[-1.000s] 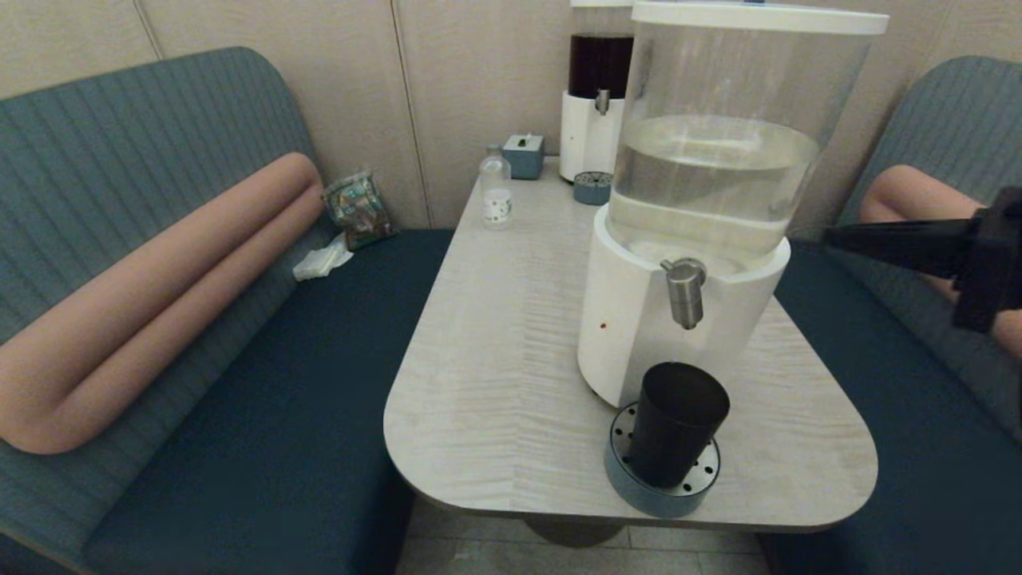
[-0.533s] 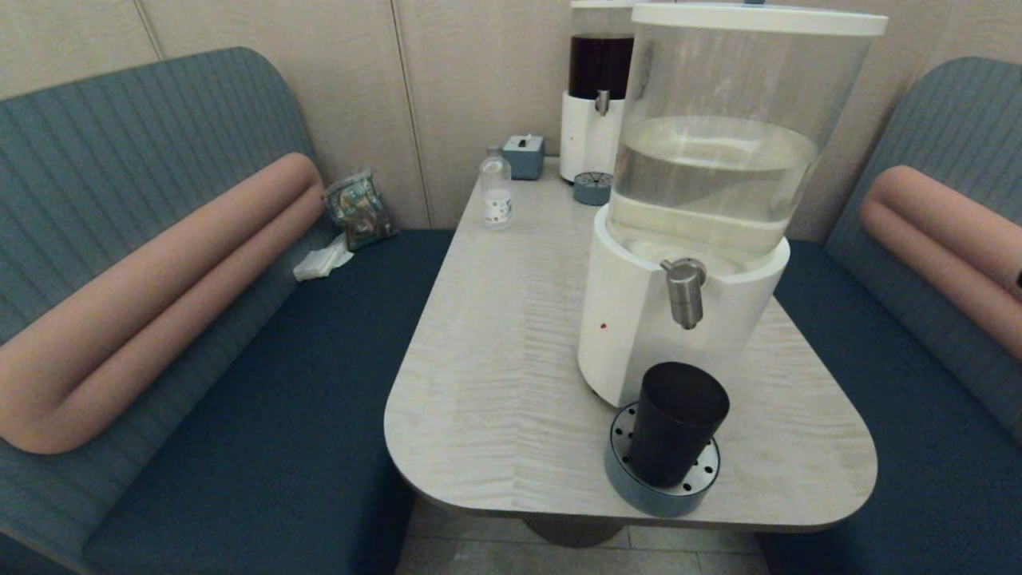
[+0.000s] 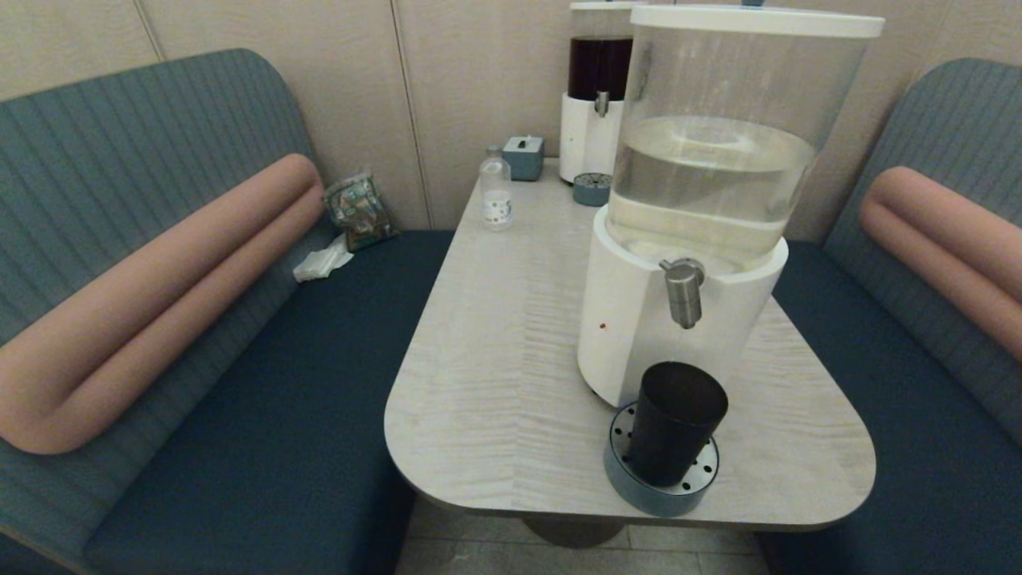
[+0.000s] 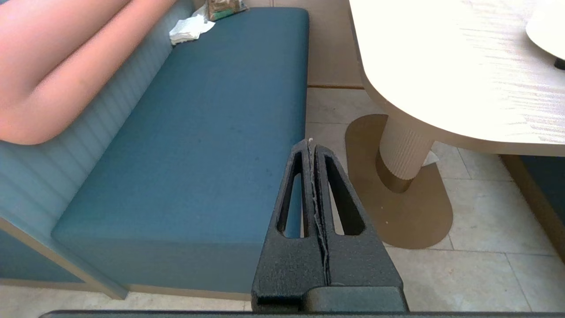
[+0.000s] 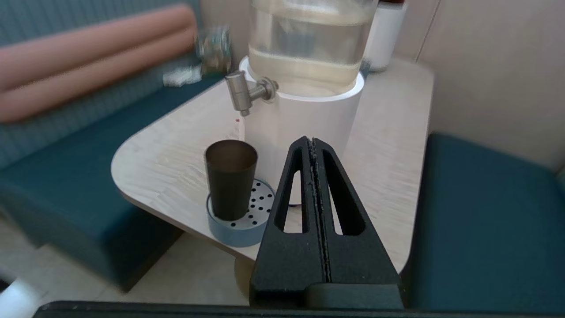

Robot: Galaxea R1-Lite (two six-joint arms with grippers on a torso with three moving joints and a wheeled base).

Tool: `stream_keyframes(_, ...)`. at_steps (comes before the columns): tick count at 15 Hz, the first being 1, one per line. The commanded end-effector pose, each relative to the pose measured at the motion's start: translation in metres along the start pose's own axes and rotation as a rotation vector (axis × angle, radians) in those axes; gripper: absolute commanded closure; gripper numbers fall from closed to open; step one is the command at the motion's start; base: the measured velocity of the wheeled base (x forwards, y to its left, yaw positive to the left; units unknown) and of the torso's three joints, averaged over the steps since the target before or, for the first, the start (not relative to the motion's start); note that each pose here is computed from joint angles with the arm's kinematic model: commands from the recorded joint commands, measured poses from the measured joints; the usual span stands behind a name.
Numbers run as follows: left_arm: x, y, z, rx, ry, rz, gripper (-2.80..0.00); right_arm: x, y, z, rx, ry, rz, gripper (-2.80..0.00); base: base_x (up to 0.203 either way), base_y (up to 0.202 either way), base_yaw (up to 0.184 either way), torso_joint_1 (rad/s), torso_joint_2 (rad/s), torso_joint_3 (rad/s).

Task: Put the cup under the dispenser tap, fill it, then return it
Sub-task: Turn off the faucet

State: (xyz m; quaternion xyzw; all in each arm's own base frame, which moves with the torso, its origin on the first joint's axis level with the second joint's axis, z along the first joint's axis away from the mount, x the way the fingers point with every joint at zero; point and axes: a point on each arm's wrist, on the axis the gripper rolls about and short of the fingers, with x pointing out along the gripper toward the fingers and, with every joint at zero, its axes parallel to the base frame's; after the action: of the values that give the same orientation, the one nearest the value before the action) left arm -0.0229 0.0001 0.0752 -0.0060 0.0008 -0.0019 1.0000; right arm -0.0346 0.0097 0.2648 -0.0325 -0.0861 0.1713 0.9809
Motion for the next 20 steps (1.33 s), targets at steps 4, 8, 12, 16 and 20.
stream_keyframes(4,0.000,0.000,0.000,-0.001,0.002,0.000,0.00,-0.056,0.021,-0.042,-0.036,-0.105,-0.013,0.00,0.000,0.000,0.000,0.000,0.00,0.000)
stream_keyframes(8,0.000,0.000,0.000,0.000,0.002,0.000,0.00,-0.069,0.025,-0.070,-0.036,-0.077,-0.053,0.00,0.000,0.000,0.000,0.000,0.00,0.000)
stream_keyframes(12,0.000,0.000,0.000,0.000,0.002,0.001,0.00,-0.045,0.014,-0.102,-0.067,-0.067,-0.181,0.00,0.000,0.000,0.000,0.000,0.00,0.000)
stream_keyframes(16,0.000,0.000,0.000,0.000,0.002,0.001,0.00,-0.028,0.008,-0.133,-0.272,-0.115,-0.230,0.00,0.000,0.000,0.000,0.000,0.00,0.000)
stream_keyframes(20,0.000,0.000,0.000,0.000,0.002,0.001,0.00,-0.020,0.006,-0.172,-0.201,0.032,-0.235,0.00,0.000,0.000,0.000,0.000,0.00,0.000)
